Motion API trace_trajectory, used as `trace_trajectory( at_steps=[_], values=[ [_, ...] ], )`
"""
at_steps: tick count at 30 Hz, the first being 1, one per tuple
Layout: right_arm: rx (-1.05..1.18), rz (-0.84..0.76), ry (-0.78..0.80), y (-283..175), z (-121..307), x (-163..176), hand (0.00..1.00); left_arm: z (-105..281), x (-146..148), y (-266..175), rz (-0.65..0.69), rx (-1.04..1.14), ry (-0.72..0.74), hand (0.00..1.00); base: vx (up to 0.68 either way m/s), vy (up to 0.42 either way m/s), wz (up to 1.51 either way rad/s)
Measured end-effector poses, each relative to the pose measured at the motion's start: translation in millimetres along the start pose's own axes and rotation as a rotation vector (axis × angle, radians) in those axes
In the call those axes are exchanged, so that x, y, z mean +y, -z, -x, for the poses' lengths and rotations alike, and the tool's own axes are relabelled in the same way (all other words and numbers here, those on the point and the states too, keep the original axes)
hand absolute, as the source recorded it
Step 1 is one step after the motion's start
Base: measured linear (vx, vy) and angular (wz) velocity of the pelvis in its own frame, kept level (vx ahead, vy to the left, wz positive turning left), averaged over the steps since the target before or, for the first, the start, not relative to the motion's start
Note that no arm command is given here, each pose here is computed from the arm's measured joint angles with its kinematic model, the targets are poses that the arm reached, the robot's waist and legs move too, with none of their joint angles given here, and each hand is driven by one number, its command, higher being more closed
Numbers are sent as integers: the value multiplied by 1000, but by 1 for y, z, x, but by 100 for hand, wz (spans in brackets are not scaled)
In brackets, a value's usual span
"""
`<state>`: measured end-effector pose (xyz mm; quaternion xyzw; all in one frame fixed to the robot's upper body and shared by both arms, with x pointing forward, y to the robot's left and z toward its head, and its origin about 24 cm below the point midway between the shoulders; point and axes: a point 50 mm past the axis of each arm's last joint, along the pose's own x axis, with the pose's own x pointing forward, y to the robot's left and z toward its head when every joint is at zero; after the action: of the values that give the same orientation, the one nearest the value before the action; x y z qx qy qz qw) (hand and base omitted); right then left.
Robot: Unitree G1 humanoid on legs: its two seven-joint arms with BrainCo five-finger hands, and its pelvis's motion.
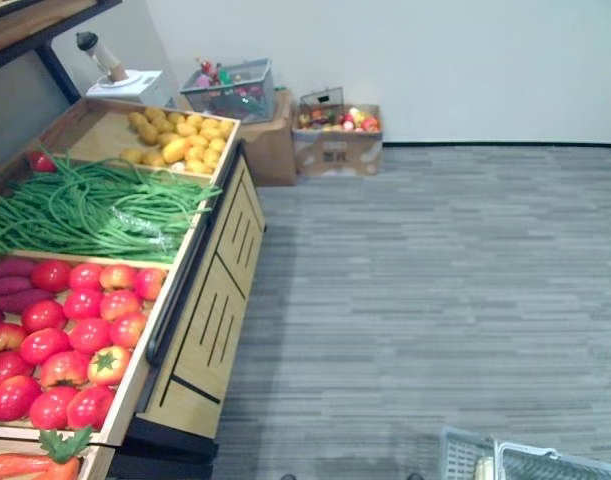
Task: Pick vegetable in the basket
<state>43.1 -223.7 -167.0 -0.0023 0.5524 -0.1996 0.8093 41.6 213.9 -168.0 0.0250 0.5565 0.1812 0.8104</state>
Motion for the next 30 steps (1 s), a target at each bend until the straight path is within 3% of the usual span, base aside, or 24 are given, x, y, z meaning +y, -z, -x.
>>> trace_trajectory(
  at_steps=[30],
  values=[
    [46,12,-2,13,3,-1,100,0,0,0,-42,0,27,0,14,3,-1]
  ],
)
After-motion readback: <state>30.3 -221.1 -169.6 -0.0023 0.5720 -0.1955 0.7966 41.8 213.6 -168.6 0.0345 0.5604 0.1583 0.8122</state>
